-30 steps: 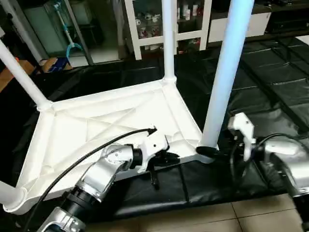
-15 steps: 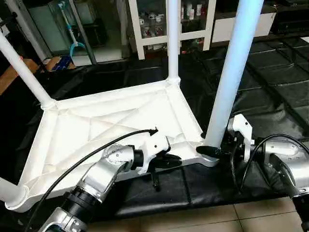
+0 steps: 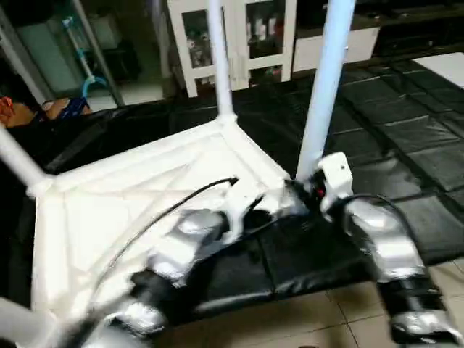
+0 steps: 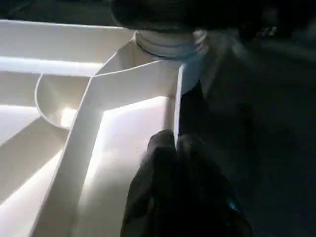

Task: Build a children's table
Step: Rotate leg to tighten

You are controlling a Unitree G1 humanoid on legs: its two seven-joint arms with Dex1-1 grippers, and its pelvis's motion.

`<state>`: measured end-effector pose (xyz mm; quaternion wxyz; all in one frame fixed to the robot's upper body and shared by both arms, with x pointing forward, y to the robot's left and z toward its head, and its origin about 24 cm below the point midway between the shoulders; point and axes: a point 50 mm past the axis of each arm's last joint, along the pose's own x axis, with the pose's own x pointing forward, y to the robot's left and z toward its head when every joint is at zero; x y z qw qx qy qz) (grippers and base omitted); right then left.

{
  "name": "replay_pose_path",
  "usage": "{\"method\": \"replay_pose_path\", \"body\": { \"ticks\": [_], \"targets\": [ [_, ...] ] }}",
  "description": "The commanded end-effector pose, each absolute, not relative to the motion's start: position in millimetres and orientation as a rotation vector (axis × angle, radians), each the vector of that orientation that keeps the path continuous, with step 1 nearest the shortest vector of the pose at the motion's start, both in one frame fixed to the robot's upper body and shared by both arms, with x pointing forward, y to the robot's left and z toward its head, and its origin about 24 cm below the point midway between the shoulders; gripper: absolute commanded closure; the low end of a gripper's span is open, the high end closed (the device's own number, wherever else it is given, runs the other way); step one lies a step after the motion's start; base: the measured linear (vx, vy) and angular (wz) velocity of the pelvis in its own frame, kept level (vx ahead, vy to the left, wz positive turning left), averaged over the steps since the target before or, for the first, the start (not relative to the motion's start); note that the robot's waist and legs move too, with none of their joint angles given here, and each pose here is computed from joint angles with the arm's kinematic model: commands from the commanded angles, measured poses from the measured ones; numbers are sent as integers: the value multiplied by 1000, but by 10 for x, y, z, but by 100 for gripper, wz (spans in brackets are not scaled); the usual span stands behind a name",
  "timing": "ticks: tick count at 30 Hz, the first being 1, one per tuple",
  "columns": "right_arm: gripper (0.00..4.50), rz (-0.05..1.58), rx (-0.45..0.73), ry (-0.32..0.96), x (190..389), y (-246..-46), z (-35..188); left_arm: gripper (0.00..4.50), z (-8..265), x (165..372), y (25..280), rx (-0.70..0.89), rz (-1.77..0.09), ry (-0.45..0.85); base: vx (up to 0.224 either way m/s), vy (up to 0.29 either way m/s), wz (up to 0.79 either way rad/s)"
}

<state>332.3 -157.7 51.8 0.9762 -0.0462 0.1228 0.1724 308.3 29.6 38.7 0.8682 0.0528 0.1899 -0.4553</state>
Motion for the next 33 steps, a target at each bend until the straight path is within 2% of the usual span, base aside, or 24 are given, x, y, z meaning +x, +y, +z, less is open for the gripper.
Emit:
{"method": "replay_pose_path", "body": {
  "ticks": [1, 5, 7, 10, 11, 13, 16, 18, 22, 23, 27, 33],
  "targets": [
    [248, 321, -76, 284, 3310, -1456, 418, 450, 310, 3124, 316, 69, -851, 445, 0, 0, 0],
    [250, 336, -22, 217, 3351, -1141, 500, 450, 367, 3163, 195, 54, -832, 415, 0, 0, 0],
    [250, 350, -10, 203, 3356, -1110, 521, 450, 367, 3162, 193, 57, -834, 415, 0, 0, 0],
    [251, 466, 22, 121, 3351, -1021, 647, 450, 351, 3151, 237, 76, -849, 407, 0, 0, 0],
    [216, 506, 18, 74, 3342, -1039, 715, 450, 338, 3141, 276, 92, -866, 400, 0, 0, 0],
    [181, 550, 6, 33, 3332, -1121, 791, 450, 314, 3104, 338, 119, -915, 395, 0, 0, 0],
    [172, 555, -23, 15, 3340, -1214, 832, 450, 295, 3069, 385, 138, -958, 395, 0, 0, 0],
    [141, 575, -59, 8, 3353, -1398, 896, 450, 255, 2990, 474, 156, -1043, 416, 0, 0, 0],
    [127, 662, -107, 55, 3331, -1595, 922, 450, 222, 2934, 592, 175, -1100, 436, 0, 0, 0],
    [102, 691, -134, 75, 3316, -1639, 909, 450, 217, 2922, 614, 180, -1114, 441, 0, 0, 0],
    [102, 871, -236, 194, 3160, -1852, 823, 450, 231, 2859, 695, 195, -1220, 442, 0, 0, 0],
    [102, 1039, -250, 295, 2947, -2011, 758, 450, 273, 2799, 730, 212, -1337, 449, 0, 0, 0]
  ]
}}
